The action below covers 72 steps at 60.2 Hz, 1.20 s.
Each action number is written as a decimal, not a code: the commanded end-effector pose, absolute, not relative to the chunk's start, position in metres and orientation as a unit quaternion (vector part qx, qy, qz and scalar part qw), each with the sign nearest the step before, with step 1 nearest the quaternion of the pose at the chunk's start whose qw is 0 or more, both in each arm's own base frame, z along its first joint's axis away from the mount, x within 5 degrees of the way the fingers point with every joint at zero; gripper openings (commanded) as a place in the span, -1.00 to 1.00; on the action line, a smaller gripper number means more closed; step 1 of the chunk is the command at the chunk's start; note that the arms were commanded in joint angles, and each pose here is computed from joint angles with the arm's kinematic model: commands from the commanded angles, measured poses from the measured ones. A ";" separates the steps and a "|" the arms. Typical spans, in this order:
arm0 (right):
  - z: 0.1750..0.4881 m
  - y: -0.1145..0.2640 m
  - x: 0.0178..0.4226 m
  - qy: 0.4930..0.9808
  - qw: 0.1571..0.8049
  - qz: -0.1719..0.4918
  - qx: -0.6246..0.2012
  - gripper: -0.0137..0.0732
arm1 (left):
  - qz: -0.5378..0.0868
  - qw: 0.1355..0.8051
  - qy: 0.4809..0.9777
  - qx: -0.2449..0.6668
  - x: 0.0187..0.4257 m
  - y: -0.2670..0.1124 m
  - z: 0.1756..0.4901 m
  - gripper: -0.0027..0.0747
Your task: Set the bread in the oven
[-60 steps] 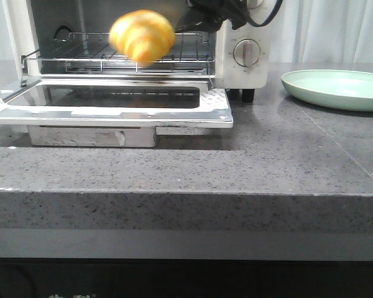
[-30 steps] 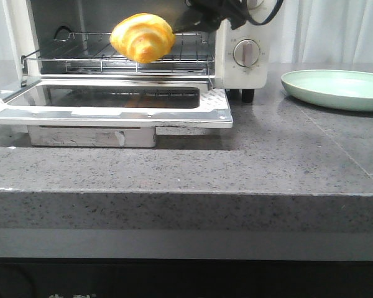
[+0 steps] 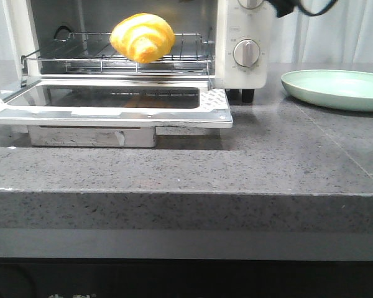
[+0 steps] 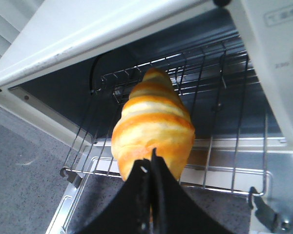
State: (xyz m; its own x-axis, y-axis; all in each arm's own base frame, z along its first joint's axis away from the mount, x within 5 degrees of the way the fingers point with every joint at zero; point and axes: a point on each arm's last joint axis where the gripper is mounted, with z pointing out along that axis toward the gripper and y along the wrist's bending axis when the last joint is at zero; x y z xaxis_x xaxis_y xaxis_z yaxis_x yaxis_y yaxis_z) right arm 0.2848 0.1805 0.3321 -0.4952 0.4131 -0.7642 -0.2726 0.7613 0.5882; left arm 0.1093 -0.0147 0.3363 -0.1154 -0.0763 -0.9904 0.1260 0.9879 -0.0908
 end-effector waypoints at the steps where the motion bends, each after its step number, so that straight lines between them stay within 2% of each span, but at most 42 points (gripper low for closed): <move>1: 0.369 0.158 0.272 0.750 0.574 0.328 0.029 -0.83 | -0.084 0.703 0.706 0.008 0.109 -0.014 0.353 -0.98; 12: 0.390 0.102 0.260 0.761 0.590 0.270 0.003 -0.83 | -0.084 0.703 0.706 0.008 0.109 -0.014 0.353 -0.98; 21: 0.400 0.047 0.248 0.781 0.603 0.164 -0.014 -0.83 | -0.084 0.703 0.706 0.008 0.109 -0.014 0.353 -0.98; 26: 0.401 0.030 0.237 0.792 0.600 0.105 -0.038 -0.83 | -0.084 0.703 0.706 0.008 0.109 -0.014 0.353 -0.98; 32: 0.398 0.023 0.217 0.785 0.614 0.059 -0.058 -0.83 | -0.084 0.703 0.706 0.008 0.109 -0.014 0.353 -0.98; 57: 0.340 0.011 0.114 0.717 0.695 0.036 -0.035 -0.84 | -0.084 0.701 0.708 0.008 0.109 -0.014 0.352 -0.98; 72: 0.339 0.009 0.087 0.687 0.724 0.040 -0.035 -0.84 | -0.084 0.701 0.708 0.008 0.109 -0.014 0.352 -0.98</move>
